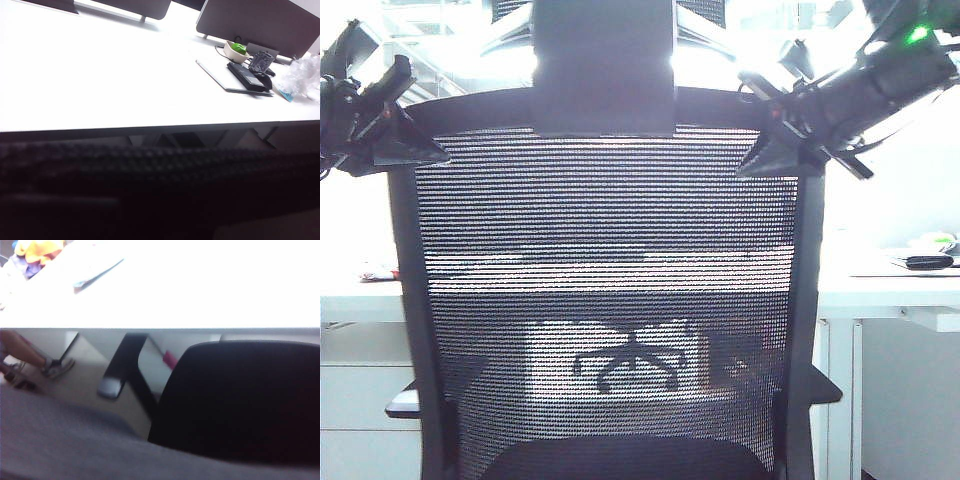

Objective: Push the black chair under the table.

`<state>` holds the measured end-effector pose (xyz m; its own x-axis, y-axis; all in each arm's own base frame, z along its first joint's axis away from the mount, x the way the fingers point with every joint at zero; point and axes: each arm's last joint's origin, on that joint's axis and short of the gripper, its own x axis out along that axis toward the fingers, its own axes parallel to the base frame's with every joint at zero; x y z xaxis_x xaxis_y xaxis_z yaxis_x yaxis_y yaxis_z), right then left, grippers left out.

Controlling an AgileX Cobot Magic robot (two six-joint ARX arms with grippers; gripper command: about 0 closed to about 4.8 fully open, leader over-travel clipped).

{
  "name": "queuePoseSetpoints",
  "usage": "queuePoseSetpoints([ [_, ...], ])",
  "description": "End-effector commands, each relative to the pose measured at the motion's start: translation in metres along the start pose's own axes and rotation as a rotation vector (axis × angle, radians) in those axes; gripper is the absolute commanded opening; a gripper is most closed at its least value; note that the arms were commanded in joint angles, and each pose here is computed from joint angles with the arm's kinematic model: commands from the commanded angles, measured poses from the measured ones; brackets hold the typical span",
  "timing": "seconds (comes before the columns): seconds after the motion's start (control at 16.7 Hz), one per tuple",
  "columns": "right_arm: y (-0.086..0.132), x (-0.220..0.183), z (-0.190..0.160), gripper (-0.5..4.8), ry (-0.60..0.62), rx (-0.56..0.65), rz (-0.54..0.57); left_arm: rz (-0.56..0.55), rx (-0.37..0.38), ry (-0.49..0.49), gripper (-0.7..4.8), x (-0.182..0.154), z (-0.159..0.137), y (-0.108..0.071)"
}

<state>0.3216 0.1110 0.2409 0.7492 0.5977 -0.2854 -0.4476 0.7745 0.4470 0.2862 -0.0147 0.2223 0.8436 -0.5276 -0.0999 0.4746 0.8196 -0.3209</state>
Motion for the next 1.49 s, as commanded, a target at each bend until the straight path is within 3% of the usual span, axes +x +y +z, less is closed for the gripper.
queuePoseSetpoints([
  [0.06,0.005,0.000,0.015,-0.06,-0.095,-0.049,0.020,0.034,0.021,-0.038,-0.06,0.010,0.009,0.007],
  [0.3,0.000,0.002,0.015,-0.05,-0.108,-0.062,0.005,-0.008,0.021,-0.040,-0.06,0.028,0.008,0.018],
  [1.49,-0.015,0.049,0.044,-0.06,-0.149,-0.092,0.014,-0.001,0.084,-0.092,-0.06,0.062,0.026,0.034],
])
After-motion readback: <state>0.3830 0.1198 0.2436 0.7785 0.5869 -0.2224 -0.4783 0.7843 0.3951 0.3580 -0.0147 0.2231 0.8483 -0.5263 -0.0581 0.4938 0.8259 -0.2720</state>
